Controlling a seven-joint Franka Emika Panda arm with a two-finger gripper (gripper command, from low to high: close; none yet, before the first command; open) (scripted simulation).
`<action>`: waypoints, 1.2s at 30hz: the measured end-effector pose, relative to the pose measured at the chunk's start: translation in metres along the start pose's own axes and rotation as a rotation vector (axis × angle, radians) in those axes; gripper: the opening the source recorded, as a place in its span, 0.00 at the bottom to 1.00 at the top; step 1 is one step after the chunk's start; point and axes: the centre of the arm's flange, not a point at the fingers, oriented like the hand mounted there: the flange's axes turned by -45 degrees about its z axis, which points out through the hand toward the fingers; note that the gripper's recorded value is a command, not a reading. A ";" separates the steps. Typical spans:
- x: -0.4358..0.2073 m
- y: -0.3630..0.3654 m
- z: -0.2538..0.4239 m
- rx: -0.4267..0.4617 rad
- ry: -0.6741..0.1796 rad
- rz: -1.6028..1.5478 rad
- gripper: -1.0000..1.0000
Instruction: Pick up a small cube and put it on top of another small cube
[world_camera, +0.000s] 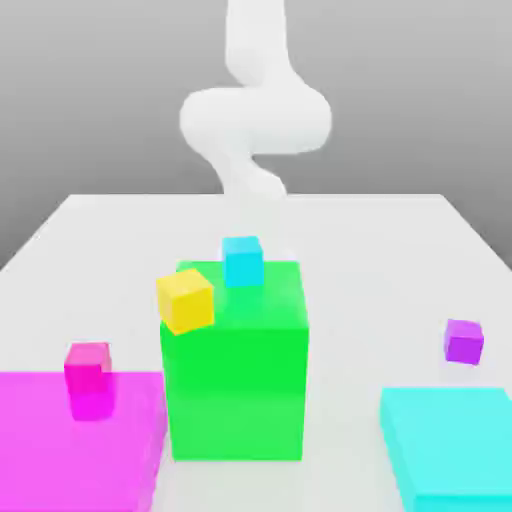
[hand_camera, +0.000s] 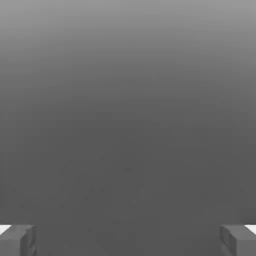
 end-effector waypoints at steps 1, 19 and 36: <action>-0.001 -0.011 0.015 0.014 -0.019 -0.070 0.50; -0.118 -0.220 0.202 0.363 -0.210 -1.272 0.50; -0.355 -0.366 0.248 0.905 -0.121 -2.396 0.50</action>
